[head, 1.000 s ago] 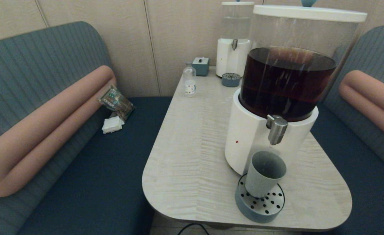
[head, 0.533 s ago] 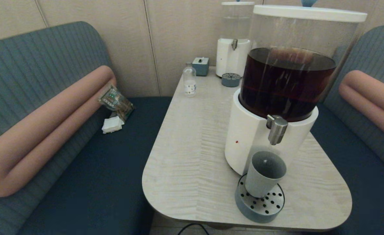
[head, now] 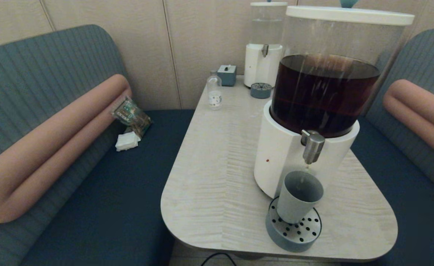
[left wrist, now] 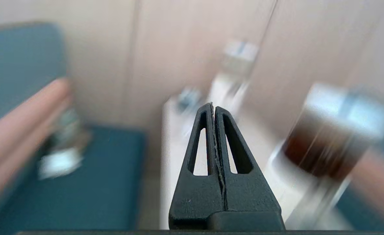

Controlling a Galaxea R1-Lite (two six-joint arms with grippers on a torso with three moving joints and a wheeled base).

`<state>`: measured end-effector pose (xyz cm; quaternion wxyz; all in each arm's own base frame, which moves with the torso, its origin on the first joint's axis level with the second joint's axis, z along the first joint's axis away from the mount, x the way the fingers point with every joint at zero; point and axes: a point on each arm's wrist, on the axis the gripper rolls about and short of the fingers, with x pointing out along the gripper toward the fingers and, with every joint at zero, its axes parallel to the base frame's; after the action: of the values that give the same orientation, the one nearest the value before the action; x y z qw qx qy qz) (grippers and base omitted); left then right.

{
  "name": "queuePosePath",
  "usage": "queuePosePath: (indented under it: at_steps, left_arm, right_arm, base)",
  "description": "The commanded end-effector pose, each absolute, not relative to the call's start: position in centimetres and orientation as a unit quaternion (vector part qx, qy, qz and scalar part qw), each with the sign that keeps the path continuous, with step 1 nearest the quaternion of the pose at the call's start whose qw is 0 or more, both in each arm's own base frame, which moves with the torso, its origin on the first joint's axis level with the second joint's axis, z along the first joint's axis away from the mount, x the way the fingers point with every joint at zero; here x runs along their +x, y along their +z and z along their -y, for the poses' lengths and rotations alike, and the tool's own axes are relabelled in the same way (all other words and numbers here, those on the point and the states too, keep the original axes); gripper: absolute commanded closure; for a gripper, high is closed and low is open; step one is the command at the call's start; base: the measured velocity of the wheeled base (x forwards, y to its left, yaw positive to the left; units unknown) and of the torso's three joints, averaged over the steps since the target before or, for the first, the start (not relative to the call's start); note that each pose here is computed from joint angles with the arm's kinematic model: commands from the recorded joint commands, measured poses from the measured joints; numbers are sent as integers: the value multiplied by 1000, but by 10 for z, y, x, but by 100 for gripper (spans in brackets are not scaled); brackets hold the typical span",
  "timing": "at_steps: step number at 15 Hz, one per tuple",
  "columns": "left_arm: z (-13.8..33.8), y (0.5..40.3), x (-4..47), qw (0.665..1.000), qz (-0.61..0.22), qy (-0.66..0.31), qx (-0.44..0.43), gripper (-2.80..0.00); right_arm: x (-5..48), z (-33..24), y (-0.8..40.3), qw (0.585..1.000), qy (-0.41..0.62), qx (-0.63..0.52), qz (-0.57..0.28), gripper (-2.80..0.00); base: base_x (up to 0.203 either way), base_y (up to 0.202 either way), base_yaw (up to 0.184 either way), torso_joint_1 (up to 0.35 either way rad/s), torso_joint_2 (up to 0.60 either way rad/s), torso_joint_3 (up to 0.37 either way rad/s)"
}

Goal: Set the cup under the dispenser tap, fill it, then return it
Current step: Turn off the faucet

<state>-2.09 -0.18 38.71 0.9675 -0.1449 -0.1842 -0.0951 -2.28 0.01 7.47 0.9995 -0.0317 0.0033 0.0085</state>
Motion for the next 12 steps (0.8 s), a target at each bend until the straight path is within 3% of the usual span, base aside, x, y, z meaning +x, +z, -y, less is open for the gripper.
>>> queuePosePath:
  at_steps: [1, 4, 5, 8, 12]
  left_arm:
    - [5, 426, 74, 968, 130, -97, -191, 0]
    - [11, 436, 132, 956, 86, -188, -211, 0]
    - [14, 429, 144, 950, 57, -250, -177, 0]
    - [21, 399, 196, 947, 19, -321, -27, 0]
    - [52, 378, 225, 896, 9, -439, 60, 0]
  right_arm:
    - [-23, 0, 74, 999, 9, -32, -3, 0]
    - [-23, 0, 75, 999, 9, -32, -3, 0]
    - [-23, 0, 74, 999, 9, -32, -4, 0]
    - [-23, 0, 75, 999, 9, -32, -3, 0]
    - [-23, 0, 74, 999, 9, -32, -4, 0]
  base:
    - [0, 0, 0, 0, 0, 0]
    - [0, 0, 0, 0, 0, 0]
    - [0, 0, 0, 0, 0, 0]
    - [0, 0, 0, 0, 0, 0]
    - [0, 0, 0, 0, 0, 0]
